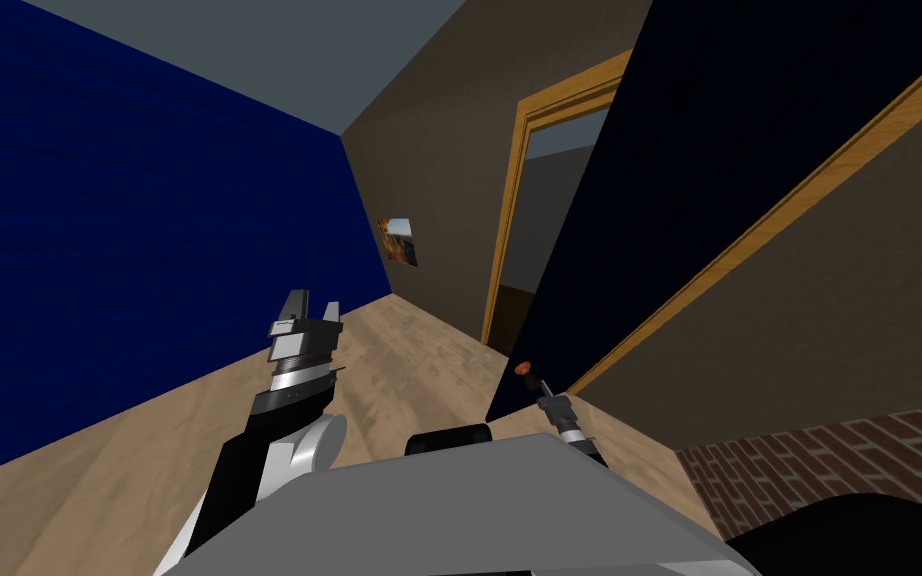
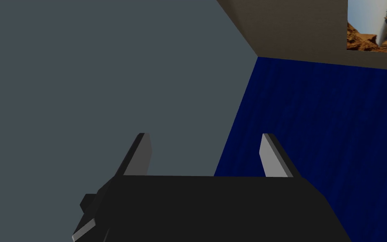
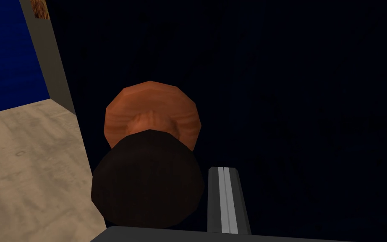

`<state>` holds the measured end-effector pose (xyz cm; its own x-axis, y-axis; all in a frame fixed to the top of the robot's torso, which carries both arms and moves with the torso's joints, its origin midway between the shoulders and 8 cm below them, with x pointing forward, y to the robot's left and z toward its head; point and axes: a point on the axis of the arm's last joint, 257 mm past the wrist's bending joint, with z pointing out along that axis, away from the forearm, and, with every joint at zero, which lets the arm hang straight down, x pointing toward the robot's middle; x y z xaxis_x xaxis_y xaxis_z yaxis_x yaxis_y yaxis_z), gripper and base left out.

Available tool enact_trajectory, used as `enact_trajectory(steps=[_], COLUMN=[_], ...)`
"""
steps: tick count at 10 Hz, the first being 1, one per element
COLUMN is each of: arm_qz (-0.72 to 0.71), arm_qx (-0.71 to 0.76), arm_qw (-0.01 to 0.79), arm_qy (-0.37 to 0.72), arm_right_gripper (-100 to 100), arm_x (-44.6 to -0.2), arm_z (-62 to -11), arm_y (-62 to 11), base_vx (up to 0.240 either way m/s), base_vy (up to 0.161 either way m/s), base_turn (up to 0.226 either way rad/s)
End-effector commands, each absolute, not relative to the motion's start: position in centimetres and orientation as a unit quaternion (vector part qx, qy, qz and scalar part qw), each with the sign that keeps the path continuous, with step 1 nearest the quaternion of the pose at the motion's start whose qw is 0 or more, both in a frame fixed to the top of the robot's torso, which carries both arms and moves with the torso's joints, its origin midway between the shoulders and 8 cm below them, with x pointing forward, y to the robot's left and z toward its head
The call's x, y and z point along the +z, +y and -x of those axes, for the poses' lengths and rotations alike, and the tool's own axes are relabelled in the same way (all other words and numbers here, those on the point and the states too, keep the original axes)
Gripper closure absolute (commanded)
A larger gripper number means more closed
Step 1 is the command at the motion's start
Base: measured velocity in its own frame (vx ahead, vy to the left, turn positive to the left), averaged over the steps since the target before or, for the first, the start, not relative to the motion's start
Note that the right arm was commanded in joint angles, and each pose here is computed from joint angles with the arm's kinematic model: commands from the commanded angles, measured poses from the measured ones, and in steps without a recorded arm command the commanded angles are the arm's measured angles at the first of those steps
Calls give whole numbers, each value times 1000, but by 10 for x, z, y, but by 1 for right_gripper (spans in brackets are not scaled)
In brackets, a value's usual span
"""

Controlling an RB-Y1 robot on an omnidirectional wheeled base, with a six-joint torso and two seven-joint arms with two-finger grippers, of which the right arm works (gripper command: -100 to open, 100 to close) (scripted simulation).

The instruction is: Pull the door open

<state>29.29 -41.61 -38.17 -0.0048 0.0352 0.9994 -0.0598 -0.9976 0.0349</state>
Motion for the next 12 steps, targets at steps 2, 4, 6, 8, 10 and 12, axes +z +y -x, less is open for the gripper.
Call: enact_trajectory(steps=[2,4,6,8,10,12], arm_qz=[-706,-706,-706,-706,-706,-706], arm_qx=[709,708,708,708,708,708], arm_qw=[13,11,8,5,2,2], arm_qy=[-1,1,3,4,6,6], arm_right_gripper=[-100,-100,-100,-100,-100,-100], arm_x=[-386,-387,-388,-388,-389,-389], arm_z=[-289,-288,-288,-287,-287,-287], arm_y=[-399,-397,-395,-393,-392,-392], base_vx=[-168,-111,-54,-43,-22,-27], base_vy=[-45,-27,-33,-21,-13,-8], base_turn=[66,44,33,36,13,22])
